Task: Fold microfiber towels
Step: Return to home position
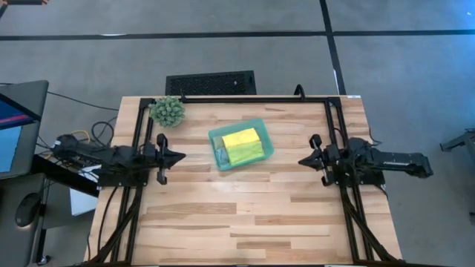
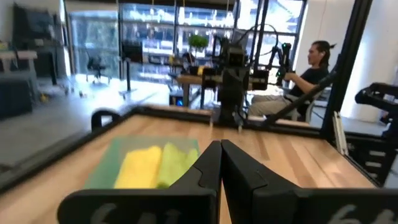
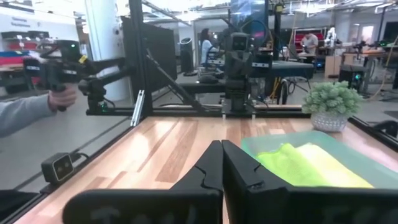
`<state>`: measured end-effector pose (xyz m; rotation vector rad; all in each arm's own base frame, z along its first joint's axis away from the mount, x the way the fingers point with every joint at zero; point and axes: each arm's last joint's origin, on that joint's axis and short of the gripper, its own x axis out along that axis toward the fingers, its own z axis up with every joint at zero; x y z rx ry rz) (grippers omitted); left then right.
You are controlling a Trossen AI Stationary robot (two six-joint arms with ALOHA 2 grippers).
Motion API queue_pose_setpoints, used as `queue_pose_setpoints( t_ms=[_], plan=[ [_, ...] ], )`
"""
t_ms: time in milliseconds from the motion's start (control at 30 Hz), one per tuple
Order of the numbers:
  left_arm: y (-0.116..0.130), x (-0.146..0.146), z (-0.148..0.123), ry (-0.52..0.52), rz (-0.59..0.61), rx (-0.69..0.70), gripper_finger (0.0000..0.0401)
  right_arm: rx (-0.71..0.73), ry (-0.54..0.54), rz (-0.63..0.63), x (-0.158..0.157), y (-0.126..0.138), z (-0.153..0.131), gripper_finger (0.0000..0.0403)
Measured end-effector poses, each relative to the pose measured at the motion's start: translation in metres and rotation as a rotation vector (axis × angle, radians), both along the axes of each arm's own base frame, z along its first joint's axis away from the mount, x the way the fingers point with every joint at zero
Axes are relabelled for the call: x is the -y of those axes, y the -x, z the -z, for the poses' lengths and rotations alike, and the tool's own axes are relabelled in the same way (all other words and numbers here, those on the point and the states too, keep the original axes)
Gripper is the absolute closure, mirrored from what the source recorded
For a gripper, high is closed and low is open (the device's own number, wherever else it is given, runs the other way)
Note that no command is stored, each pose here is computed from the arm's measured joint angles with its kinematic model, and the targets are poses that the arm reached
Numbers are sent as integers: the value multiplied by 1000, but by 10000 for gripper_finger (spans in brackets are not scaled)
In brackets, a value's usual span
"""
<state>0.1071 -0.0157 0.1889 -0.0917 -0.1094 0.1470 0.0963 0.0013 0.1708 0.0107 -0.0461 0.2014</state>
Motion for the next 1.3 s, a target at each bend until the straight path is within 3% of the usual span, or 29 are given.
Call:
queue_pose_setpoints(
  t_ms=[200, 367, 700, 1067, 1300],
  plan=[
    [14, -4, 8, 103, 20, -10, 401, 3, 16, -19, -1, 0, 0, 389],
    [11, -1, 16, 49, 127, -37, 401, -1, 19, -61, -3, 0, 0, 386],
    [11, -5, 10, 0, 161, 28, 401, -5, 30, -138, -4, 0, -1, 388],
    [10, -8, 16, 3, 134, -30, 401, -16, 17, 35, 19, 2, 0, 390],
    [10, -8, 17, 4, 127, -34, 401, -28, -176, 197, 31, 4, 0, 392]
  ],
)
